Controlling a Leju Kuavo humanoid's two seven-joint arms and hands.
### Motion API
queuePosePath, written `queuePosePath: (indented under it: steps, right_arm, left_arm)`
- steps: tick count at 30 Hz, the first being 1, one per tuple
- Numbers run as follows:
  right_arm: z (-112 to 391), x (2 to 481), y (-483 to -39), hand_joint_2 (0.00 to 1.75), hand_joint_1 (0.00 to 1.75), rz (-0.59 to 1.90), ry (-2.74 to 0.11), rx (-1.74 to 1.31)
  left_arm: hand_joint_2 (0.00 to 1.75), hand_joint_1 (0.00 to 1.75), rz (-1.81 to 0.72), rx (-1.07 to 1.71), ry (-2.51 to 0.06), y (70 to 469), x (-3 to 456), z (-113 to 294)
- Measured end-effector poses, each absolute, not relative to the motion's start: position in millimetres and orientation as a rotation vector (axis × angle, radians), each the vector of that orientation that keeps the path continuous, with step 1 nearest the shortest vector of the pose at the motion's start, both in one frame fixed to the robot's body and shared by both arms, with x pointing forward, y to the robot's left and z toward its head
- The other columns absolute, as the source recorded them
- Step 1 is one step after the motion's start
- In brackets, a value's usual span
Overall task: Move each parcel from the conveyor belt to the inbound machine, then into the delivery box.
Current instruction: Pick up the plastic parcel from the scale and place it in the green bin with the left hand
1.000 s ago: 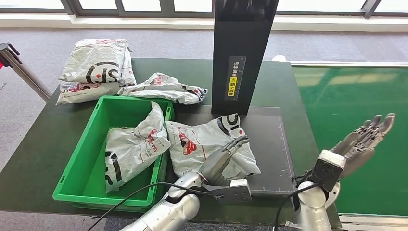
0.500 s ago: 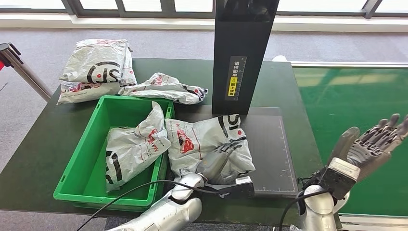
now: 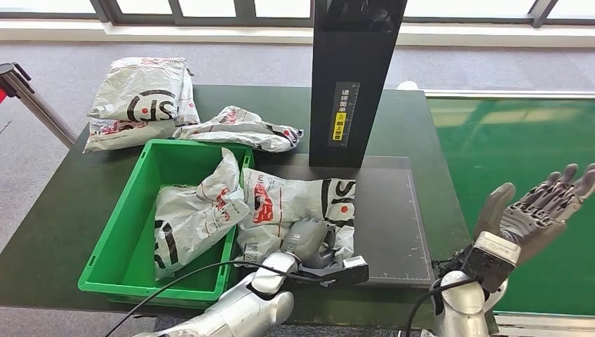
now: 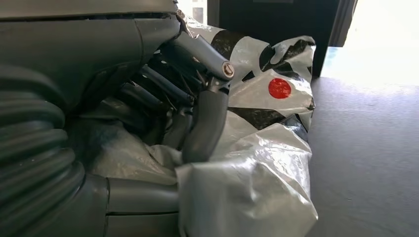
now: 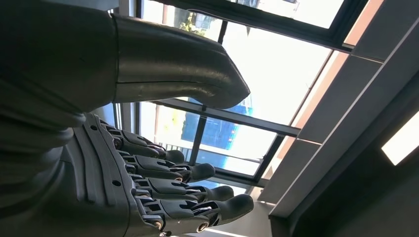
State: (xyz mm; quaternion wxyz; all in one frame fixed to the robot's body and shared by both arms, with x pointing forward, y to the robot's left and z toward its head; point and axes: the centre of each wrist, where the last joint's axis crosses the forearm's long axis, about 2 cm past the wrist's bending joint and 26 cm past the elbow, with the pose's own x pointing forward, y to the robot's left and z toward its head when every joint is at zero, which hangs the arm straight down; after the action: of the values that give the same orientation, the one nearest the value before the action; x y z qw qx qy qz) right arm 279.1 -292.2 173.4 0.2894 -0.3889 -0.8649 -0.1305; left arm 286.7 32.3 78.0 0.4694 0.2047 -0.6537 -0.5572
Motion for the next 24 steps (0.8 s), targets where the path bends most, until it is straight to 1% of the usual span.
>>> queuePosePath:
  steps: [5, 6, 9, 10, 14, 21, 24]
  right_arm:
    - [174, 278, -292, 1.75, 0.00, -0.348, -2.309, -1.039]
    - [174, 277, -292, 1.75, 0.00, -0.347, -2.310, -1.040]
    - [174, 277, -292, 1.75, 0.00, -0.347, -2.311, -1.042]
    - [174, 276, -292, 1.75, 0.00, -0.347, -2.311, -1.042]
    - [174, 276, -292, 1.75, 0.00, -0.345, -2.311, -1.043]
    - [173, 276, -292, 1.75, 0.00, -0.343, -2.310, -1.044]
    - [173, 276, -292, 1.75, 0.00, -0.342, -2.310, -1.044]
  left_arm:
    - [1.75, 1.75, -1.385, 0.599, -1.562, 33, 288, 78]
    - [1.75, 1.54, -1.383, 0.620, -1.563, 33, 288, 78]
    - [1.75, 0.24, -1.364, 0.673, -1.606, 34, 288, 79]
    - [1.75, 0.00, -1.352, 0.687, -1.634, 34, 288, 79]
    - [1.75, 0.00, -1.300, 0.723, -1.739, 32, 289, 84]
    - [1.75, 0.00, -1.287, 0.729, -1.763, 31, 289, 87]
    - [1.75, 0.00, -1.301, 0.751, -1.812, 29, 290, 91]
